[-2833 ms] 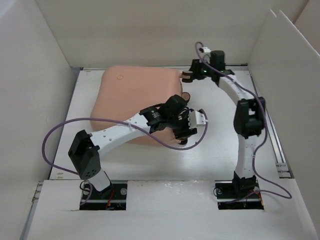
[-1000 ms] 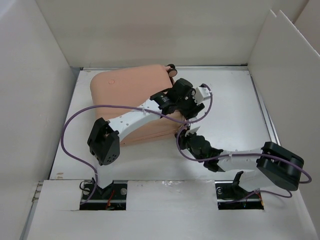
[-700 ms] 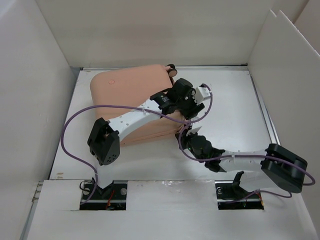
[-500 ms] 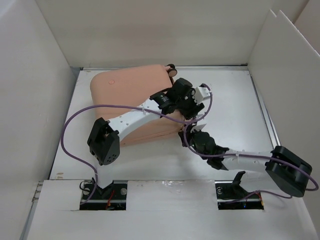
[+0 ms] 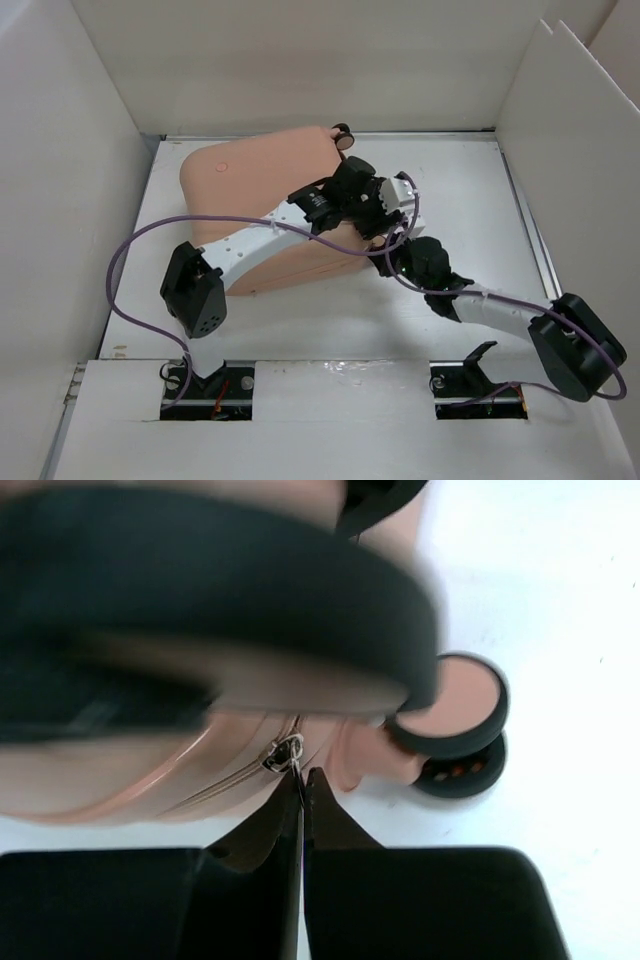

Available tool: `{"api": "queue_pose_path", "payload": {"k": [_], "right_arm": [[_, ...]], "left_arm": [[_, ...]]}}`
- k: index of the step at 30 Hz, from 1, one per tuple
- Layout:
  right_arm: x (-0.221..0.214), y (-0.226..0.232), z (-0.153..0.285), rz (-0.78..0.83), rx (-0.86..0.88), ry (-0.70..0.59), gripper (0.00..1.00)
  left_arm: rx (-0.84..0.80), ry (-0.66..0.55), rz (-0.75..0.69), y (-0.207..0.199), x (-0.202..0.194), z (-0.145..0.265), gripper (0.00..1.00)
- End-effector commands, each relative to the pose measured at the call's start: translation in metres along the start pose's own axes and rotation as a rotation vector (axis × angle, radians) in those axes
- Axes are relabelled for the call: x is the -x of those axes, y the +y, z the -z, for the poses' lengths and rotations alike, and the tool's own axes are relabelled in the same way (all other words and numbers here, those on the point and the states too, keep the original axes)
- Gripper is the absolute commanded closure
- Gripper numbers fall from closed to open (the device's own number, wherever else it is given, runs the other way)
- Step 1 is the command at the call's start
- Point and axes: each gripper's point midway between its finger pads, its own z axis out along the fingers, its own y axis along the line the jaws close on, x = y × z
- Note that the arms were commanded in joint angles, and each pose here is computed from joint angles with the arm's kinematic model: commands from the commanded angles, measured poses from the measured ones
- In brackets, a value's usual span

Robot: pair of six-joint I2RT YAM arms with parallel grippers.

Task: Pack the luggage

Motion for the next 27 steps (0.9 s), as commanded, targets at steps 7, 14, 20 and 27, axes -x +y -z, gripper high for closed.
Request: {"api": "queue_pose_path", "payload": {"k": [7, 14, 20, 27], "right_arm": [[0.073, -0.064, -0.027, 0.051, -0.146, -0.164, 1.00], [0.099, -0.069, -0.046, 0.121, -0.075, -0.165, 1.00], [0.097, -0.075, -0.047, 0.118, -0.006, -0.160, 1.00], [0.077, -0.020, -0.031, 0.151, 0.260, -0.181, 1.00]], "left_arm": [[-0.099, 0.058, -0.077, -0.043, -0.022, 0.081, 1.00], [-0.125, 0.111, -0.101, -0.050, -0.041, 0.086, 1.00], [-0.187, 0.073, -0.118, -0.066, -0.031, 0.113, 1.00], [-0.183, 0.040, -0.061, -0.070, -0.029, 0.122, 1.00]]}}
